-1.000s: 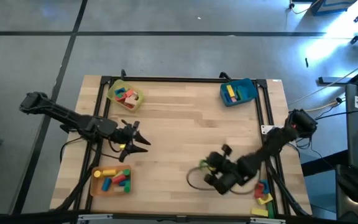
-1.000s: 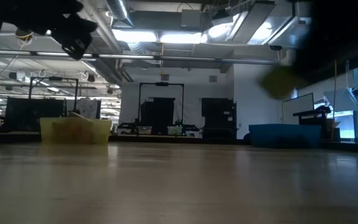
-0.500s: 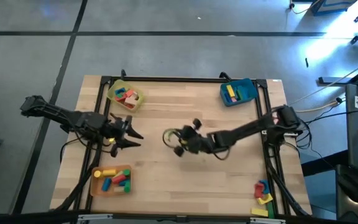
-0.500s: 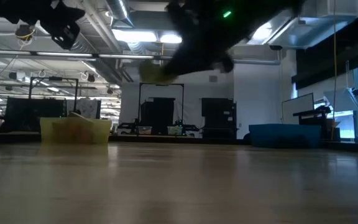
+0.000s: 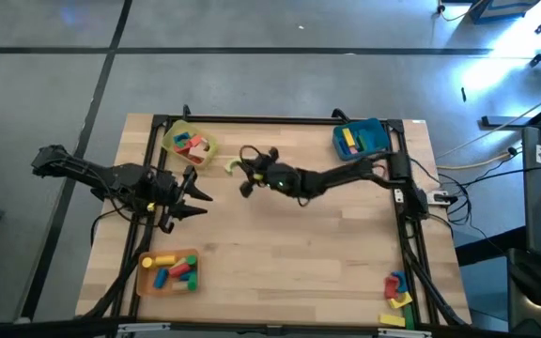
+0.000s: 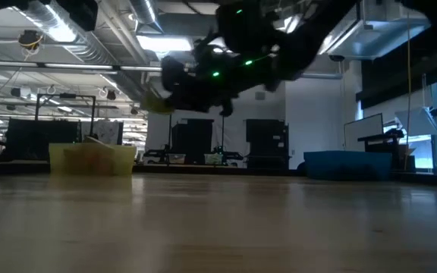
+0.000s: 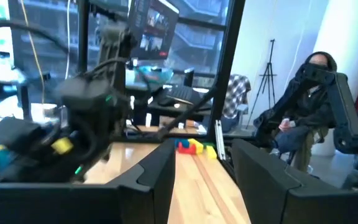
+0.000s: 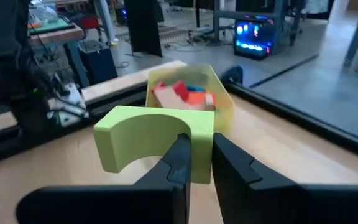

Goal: Sort blocks by size
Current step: Put the light green arch block into the yellow bin, then adjust the yellow rectangular block

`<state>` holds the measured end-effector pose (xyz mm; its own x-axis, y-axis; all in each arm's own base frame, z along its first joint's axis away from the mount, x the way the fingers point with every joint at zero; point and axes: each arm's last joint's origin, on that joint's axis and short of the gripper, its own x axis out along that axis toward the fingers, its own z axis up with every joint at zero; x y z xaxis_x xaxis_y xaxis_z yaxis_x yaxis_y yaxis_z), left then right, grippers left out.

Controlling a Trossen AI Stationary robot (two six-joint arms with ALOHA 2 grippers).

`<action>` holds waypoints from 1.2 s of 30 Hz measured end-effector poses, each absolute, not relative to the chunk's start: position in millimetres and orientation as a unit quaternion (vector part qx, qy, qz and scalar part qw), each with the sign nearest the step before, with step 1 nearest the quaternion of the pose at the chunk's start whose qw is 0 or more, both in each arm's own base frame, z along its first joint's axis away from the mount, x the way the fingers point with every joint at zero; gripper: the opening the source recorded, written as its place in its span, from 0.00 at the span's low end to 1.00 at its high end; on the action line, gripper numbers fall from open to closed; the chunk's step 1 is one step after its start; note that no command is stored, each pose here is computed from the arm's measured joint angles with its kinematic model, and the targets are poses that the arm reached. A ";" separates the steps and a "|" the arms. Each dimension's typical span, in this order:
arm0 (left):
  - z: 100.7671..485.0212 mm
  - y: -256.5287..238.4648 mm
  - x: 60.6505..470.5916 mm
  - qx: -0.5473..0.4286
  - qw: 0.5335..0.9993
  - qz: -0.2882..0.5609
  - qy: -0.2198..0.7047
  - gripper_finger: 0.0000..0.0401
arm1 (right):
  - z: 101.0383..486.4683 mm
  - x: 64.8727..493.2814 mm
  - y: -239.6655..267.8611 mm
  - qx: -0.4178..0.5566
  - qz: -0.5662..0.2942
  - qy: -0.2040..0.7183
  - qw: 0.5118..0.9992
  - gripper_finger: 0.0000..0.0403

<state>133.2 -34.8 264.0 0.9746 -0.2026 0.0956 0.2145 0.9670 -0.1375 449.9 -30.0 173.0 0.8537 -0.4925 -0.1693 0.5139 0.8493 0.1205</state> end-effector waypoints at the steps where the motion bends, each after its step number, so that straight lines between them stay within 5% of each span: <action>1: 264.8 -34.8 133.1 -0.069 0.991 -0.105 -0.045 0.36 | 173.1 456.5 -35.7 0.079 -0.260 0.062 0.960 0.12; 16: 266.8 -34.7 132.9 -0.062 0.991 -0.104 -0.056 0.36 | 184.6 555.1 -112.2 0.046 -0.264 0.008 0.963 0.12; 28: 266.4 -34.2 133.1 -0.064 0.991 -0.103 -0.054 0.36 | 153.3 589.9 -127.1 0.051 -0.255 -0.027 0.965 0.12; 36: 266.0 -34.3 133.1 -0.063 0.991 -0.103 -0.052 0.36 | 150.3 588.8 -132.6 0.085 -0.258 -0.022 0.962 0.38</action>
